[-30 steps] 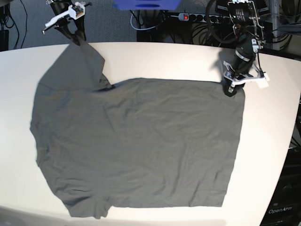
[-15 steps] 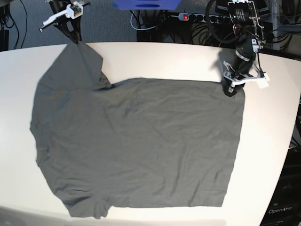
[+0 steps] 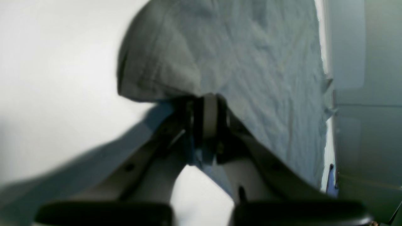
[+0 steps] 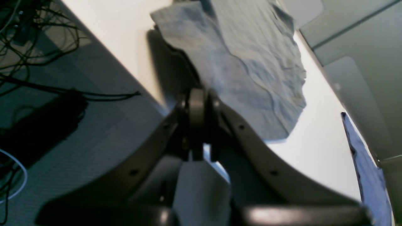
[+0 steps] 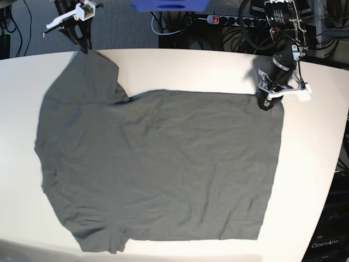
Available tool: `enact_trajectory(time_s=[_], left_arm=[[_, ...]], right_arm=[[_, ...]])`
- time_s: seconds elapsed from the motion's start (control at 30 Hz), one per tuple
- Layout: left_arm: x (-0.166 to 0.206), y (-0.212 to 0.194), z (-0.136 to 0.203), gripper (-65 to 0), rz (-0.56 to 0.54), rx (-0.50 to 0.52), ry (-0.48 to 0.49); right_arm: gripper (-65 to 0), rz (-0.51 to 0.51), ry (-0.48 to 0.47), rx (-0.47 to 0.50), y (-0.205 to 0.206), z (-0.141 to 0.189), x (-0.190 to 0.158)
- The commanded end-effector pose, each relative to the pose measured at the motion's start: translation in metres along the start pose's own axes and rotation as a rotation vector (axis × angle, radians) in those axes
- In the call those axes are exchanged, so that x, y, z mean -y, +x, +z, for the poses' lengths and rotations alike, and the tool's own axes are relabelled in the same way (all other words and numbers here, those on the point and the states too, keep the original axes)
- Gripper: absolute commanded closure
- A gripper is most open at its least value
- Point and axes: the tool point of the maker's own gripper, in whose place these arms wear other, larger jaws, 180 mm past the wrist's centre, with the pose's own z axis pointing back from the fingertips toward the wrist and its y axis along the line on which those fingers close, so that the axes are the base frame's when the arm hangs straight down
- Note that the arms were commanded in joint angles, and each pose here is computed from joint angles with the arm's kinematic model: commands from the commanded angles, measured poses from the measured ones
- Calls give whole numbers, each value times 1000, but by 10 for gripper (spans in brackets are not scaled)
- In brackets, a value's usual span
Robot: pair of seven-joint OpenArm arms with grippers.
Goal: Fold the T-shirt properly
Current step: 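Grasp the shirt edge beside the sleeve with the right gripper, then pull the held shirt edge toward the robot with both grippers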
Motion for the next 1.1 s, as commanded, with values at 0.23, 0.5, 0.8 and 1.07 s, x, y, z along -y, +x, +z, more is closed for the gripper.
enact_trajectory(time_s=[0.23,0.5,0.8,1.07], left_arm=[[-4,-10,14,-25,5,-33,11],[-17,6,24,-25,-54,-31,39],[-13,24,35,-25,-122,-14,34],[9,28,46,-25,-164,7,-14]], right_arm=[[-6,19,-14,13,1,9,9],[-6,20,-70,43,8,21,17],[-6,14,-52,33,8,31,12],[-6,29,-40,39,14,38,13]])
